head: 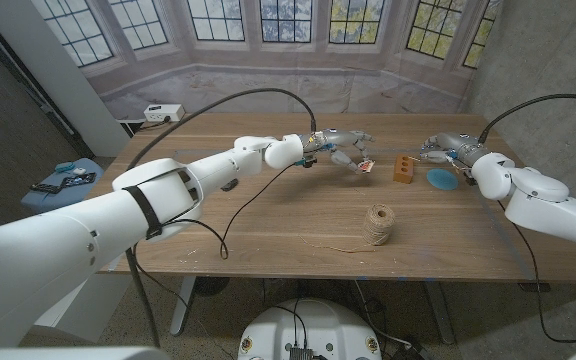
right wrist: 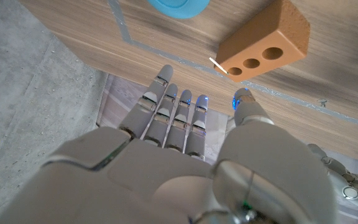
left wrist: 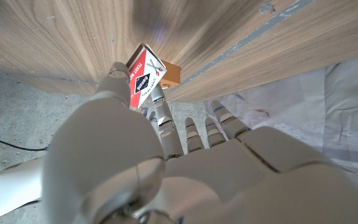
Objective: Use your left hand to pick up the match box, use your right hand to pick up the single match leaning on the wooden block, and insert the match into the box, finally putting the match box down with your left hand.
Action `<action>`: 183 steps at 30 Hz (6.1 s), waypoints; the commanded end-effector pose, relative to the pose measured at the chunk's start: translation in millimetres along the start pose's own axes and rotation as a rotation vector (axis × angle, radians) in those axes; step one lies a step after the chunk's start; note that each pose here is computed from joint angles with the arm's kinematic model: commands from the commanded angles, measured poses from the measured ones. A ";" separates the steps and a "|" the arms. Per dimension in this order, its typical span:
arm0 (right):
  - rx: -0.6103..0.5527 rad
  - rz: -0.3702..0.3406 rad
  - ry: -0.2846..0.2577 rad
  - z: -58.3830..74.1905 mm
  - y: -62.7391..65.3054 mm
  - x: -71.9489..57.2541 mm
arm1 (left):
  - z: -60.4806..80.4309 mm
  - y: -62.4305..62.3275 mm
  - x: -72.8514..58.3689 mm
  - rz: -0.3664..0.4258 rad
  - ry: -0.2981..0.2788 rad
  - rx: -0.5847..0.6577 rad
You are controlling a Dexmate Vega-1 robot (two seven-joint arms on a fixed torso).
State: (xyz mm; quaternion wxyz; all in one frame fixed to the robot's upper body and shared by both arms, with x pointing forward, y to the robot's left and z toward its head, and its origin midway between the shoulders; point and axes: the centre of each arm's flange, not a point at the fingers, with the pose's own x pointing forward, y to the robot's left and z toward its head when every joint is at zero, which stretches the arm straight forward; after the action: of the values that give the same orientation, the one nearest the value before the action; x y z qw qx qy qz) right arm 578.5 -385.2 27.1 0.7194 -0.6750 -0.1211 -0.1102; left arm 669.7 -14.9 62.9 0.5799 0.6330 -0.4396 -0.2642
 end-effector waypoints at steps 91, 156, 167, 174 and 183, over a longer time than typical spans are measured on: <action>-0.257 -0.019 0.019 13.0 7.1 52.7 | -11.2 -9.0 9.7 -0.007 0.078 -0.087; -0.278 -0.022 -0.009 7.3 26.4 58.7 | -4.1 -15.2 12.0 0.005 0.063 -0.106; -0.279 -0.034 -0.004 9.0 28.1 59.3 | -4.7 -14.8 10.9 0.004 0.060 -0.105; -0.283 -0.035 -0.007 9.2 27.7 59.5 | -5.0 -14.7 11.3 0.002 0.063 -0.105; -0.290 -0.039 -0.010 11.0 25.6 62.3 | -6.4 -15.9 11.5 -0.001 0.073 -0.111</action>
State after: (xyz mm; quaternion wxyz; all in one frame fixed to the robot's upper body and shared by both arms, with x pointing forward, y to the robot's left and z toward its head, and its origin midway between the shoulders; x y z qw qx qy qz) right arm 643.8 -374.6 20.3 0.6151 -0.7676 -0.1170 -0.1365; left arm 683.0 -23.1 51.7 0.6266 0.6085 -0.4079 -0.2659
